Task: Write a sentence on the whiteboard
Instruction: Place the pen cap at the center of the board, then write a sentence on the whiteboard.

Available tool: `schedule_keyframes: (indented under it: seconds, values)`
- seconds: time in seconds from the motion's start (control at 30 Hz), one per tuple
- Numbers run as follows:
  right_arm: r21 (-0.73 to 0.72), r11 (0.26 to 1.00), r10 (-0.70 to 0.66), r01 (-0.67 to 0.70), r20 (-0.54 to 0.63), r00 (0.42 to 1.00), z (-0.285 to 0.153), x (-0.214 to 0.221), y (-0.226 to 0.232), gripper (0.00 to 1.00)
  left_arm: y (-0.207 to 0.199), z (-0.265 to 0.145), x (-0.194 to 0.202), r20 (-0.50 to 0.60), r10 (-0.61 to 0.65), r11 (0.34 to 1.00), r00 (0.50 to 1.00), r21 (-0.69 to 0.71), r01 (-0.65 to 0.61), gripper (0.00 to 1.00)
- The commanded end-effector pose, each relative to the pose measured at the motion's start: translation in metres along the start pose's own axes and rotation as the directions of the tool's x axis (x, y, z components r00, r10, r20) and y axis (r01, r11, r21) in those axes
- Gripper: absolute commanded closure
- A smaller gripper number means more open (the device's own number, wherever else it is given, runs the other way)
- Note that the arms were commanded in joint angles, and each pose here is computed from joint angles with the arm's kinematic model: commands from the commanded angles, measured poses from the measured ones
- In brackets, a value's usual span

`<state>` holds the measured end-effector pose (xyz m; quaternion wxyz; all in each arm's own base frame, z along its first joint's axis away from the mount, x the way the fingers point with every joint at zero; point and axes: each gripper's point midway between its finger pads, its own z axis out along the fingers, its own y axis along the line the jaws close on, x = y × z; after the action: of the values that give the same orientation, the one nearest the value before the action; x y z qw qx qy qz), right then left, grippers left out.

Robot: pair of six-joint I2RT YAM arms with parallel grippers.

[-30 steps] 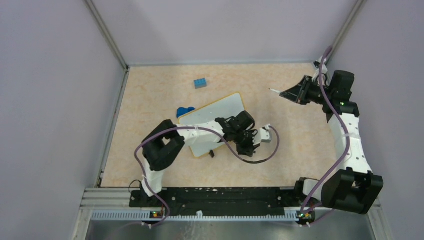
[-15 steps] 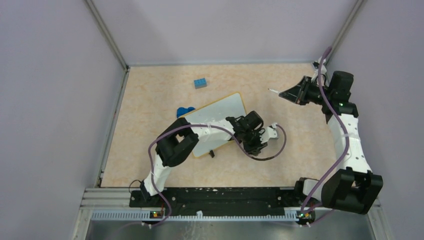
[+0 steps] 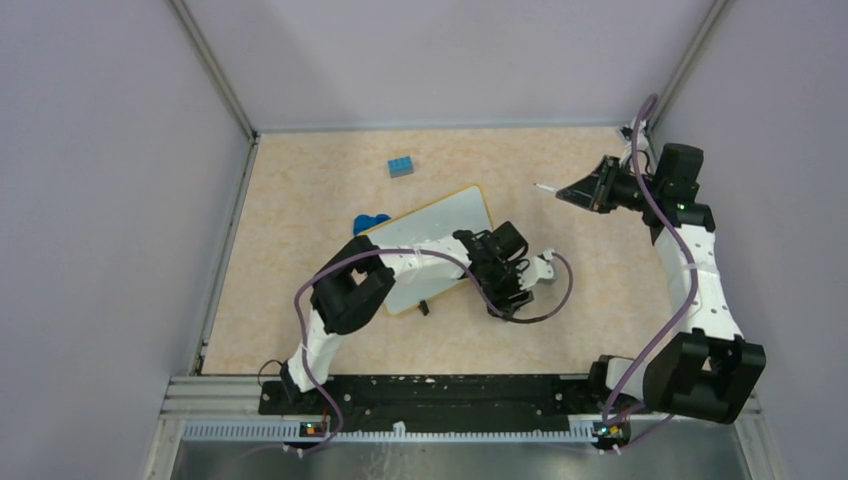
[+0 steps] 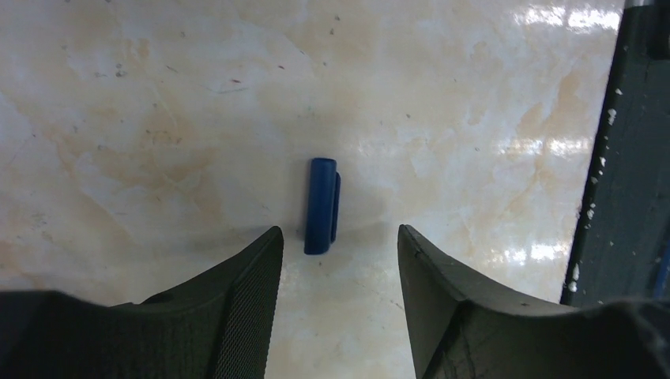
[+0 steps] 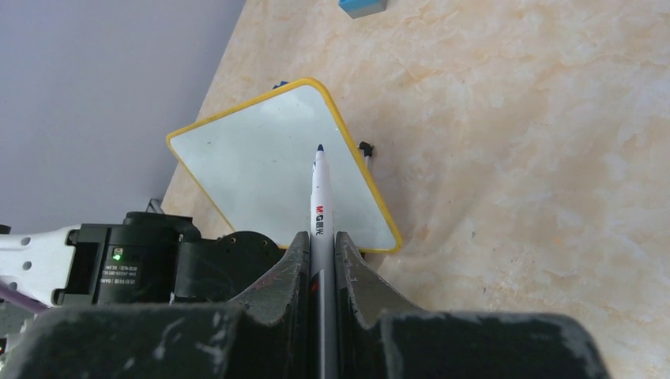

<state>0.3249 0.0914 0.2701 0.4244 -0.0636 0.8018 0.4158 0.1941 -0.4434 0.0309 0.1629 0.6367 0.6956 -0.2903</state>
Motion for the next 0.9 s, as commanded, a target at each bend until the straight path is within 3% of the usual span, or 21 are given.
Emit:
schedule_keyframes:
  seconds: [0.0,0.2,0.5,0.73,0.87]
  values:
    - [-0.034,0.996,-0.087,0.087,0.028,0.996,-0.005,-0.023,0.015,1.00,-0.020,-0.052,-0.041,0.075,0.043,0.999,0.996,0.023,-0.045,0.37]
    - [-0.043,0.986,-0.159,0.159,0.001,0.987,0.003,-0.021,0.028,1.00,-0.027,-0.129,-0.049,0.163,0.024,0.999,0.986,0.037,-0.031,0.26]
    - [-0.134,0.946,-0.307,0.295,-0.078,0.949,0.039,-0.005,0.066,1.00,0.020,-0.258,0.028,0.302,-0.197,0.972,0.933,-0.061,0.225,0.22]
    - [-0.214,0.899,-0.412,0.383,-0.110,0.905,0.066,0.007,0.099,1.00,0.054,-0.327,0.102,0.454,-0.354,0.853,0.818,-0.201,0.481,0.25]
    - [-0.257,0.877,-0.447,0.407,-0.122,0.886,0.077,0.014,0.114,1.00,0.064,-0.348,0.143,0.512,-0.419,0.779,0.750,-0.222,0.586,0.35]
